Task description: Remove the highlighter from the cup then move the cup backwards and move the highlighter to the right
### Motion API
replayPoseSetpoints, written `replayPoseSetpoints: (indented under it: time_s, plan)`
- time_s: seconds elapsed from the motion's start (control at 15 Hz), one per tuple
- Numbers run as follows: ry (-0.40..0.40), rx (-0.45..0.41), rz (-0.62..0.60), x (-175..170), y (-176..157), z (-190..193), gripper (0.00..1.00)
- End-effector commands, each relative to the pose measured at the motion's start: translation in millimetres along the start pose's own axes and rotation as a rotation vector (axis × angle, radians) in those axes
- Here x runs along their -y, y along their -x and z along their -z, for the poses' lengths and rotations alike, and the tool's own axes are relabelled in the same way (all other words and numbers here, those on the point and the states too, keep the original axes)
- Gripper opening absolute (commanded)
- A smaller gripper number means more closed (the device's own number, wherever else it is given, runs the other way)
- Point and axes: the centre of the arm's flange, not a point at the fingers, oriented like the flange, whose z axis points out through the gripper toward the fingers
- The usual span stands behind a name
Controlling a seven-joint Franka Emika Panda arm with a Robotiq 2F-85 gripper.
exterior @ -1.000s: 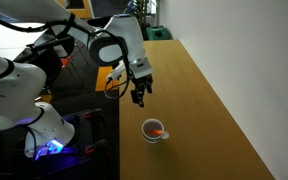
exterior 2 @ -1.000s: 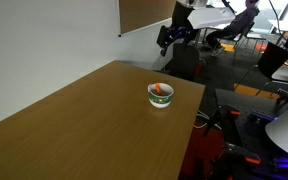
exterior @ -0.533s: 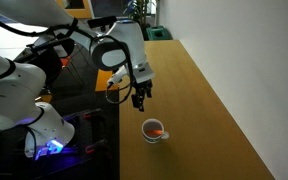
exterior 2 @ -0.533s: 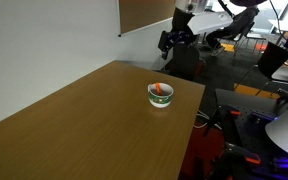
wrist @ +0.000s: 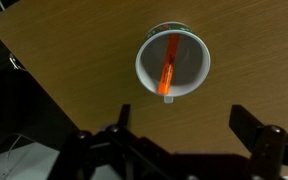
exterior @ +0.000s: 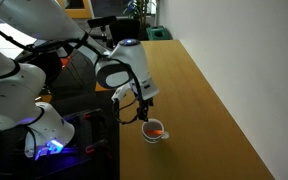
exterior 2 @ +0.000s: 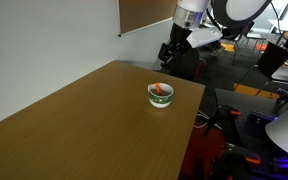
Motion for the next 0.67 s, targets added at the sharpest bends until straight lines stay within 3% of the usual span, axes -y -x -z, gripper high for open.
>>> replayPoseSetpoints:
  time_s: [0.0, 0.6]
  plan:
    - [-0.036, -0.009, 0.003, -2.3, -1.5, -34.4, 1.00]
    - [-0.024, 0.037, -0.006, 7.9, 2.4, -90.7, 1.00]
